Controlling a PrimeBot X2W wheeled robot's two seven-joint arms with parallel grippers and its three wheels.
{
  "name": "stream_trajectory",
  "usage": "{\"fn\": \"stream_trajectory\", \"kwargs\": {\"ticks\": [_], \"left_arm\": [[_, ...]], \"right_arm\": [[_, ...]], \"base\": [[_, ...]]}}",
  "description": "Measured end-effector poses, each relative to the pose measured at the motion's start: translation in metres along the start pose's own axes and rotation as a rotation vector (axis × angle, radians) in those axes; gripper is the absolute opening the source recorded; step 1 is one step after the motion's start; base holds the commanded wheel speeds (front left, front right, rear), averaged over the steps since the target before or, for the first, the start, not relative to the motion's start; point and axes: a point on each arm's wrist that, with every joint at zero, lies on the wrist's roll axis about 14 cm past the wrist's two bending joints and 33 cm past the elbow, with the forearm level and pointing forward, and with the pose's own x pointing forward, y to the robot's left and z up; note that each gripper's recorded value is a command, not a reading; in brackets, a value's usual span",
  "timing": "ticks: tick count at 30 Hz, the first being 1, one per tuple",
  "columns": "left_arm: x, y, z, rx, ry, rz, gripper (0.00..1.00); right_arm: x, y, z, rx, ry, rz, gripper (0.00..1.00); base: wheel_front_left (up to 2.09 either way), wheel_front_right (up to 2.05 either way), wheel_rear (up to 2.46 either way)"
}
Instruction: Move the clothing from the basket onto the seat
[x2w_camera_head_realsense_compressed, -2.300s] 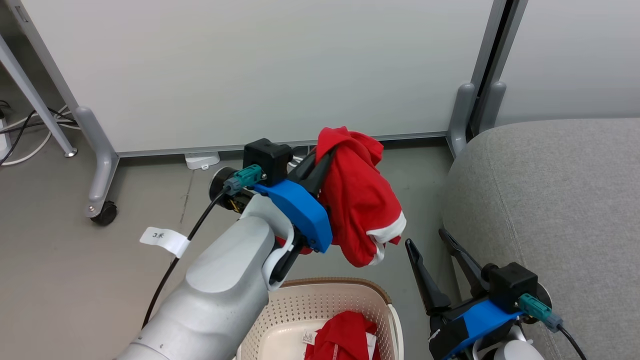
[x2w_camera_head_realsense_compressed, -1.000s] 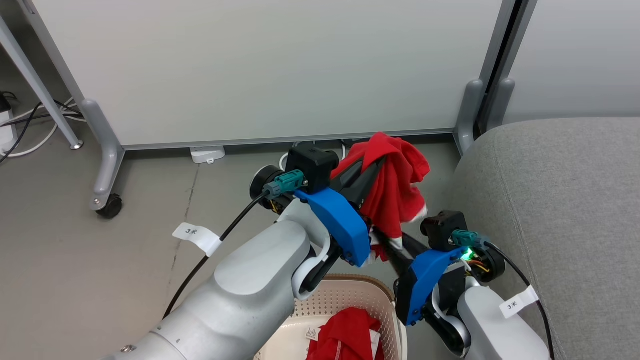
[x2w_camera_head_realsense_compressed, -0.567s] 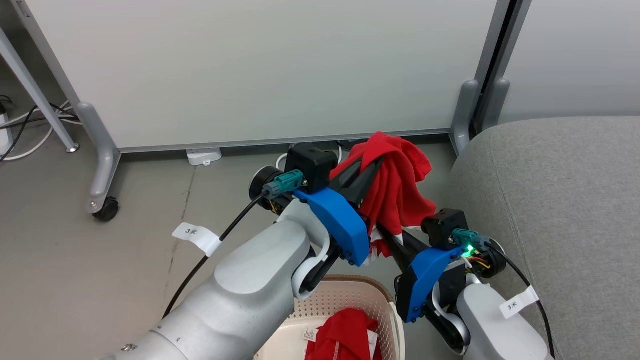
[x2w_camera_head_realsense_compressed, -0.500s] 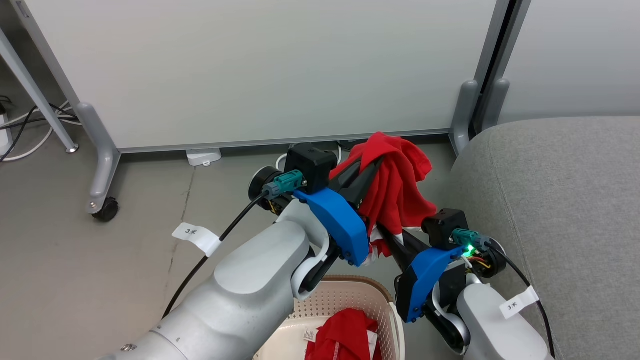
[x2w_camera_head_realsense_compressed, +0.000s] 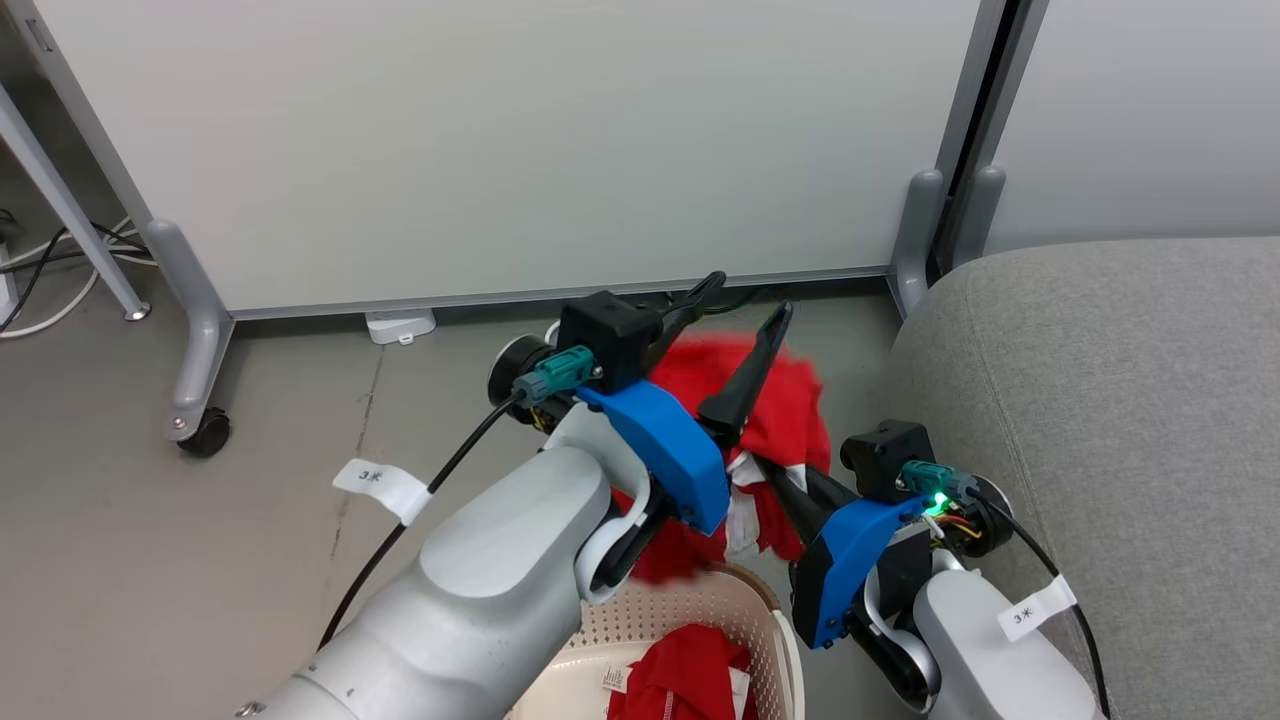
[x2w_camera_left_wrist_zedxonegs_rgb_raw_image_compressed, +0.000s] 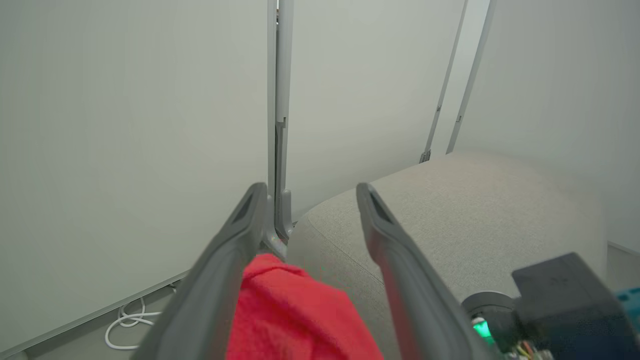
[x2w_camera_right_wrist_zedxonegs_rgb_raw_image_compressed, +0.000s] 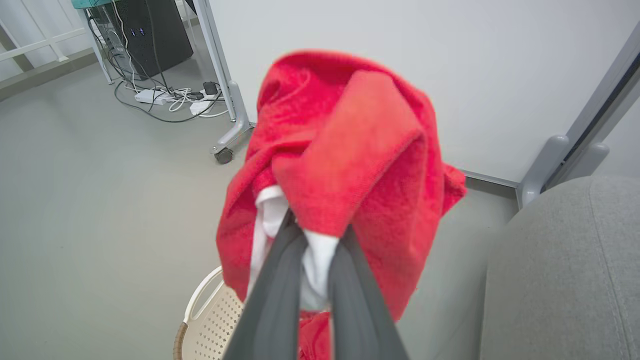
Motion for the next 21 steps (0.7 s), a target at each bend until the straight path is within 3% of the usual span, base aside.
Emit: {"fn": "stream_trajectory", "kwargs": {"ticks": [12, 21], "left_arm": [[-0.027, 0.041, -0.001, -0.027, -0.062, 0.129, 1.00], [-0.054, 0.060, -0.039, -0.083, -0.049, 0.212, 1.00]], "right_arm": [[-0.006, -0.006, 0.003, 0.005, -0.018, -0.020, 0.00], [-0.020, -0.035, 0.018, 0.009, -0.077, -0.100, 0.00]], "base": [[0.00, 0.00, 0.00], [0.00, 0.00, 0.00]]}}
